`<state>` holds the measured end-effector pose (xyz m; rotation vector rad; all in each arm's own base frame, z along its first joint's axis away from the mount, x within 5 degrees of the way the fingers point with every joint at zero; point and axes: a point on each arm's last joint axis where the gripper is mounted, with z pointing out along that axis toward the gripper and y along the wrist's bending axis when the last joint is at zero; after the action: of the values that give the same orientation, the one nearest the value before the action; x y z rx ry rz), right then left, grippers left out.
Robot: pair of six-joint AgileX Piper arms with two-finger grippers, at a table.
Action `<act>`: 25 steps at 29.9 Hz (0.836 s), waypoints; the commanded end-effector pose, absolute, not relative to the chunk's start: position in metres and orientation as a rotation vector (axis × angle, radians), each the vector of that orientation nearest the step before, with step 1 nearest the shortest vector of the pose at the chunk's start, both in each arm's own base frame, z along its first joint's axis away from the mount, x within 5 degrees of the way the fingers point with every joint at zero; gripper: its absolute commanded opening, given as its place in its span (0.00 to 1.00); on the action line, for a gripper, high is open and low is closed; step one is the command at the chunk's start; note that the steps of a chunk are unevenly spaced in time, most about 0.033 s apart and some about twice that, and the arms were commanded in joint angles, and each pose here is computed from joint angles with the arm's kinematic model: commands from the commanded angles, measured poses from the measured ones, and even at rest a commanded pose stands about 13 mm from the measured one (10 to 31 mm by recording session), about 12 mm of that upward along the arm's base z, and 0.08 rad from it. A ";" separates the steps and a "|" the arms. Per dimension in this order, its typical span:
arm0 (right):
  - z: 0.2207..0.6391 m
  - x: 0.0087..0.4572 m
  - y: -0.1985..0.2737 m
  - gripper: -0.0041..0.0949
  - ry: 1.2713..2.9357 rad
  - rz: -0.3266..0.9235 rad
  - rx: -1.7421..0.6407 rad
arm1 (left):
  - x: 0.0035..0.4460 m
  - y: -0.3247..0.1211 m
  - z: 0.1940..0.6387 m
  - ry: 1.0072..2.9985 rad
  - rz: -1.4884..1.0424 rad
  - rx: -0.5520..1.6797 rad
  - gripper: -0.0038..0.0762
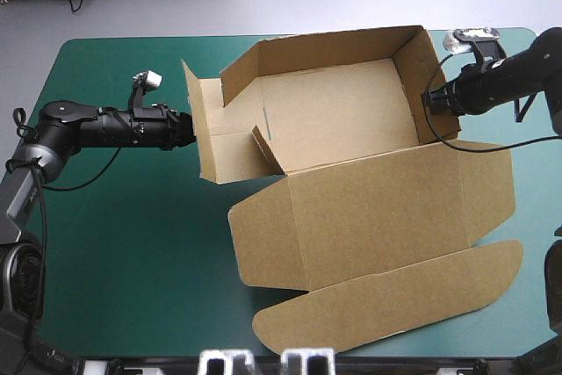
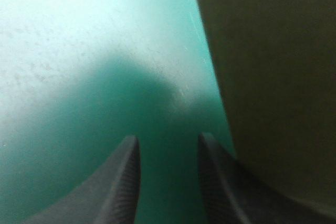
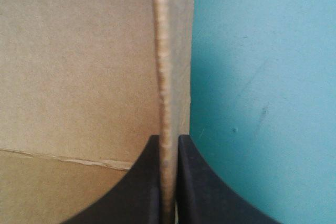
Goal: Fold the box
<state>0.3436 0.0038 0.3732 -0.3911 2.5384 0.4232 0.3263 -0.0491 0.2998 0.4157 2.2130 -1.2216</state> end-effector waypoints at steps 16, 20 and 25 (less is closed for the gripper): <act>0.397 0.346 0.041 0.02 2.394 0.351 -0.345 | 0.307 -0.085 0.350 1.915 -1.492 0.508 0.52; 0.394 0.349 0.049 0.02 2.391 0.360 -0.363 | 0.306 -0.092 0.351 1.908 -1.513 0.526 0.55; 0.396 0.352 0.051 0.03 2.367 0.321 -0.323 | 0.306 -0.092 0.356 1.879 -1.532 0.499 0.58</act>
<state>0.3573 0.0472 0.3668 -0.3772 2.5020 0.3117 0.3218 -0.0869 0.3214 0.4272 2.0280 -1.4135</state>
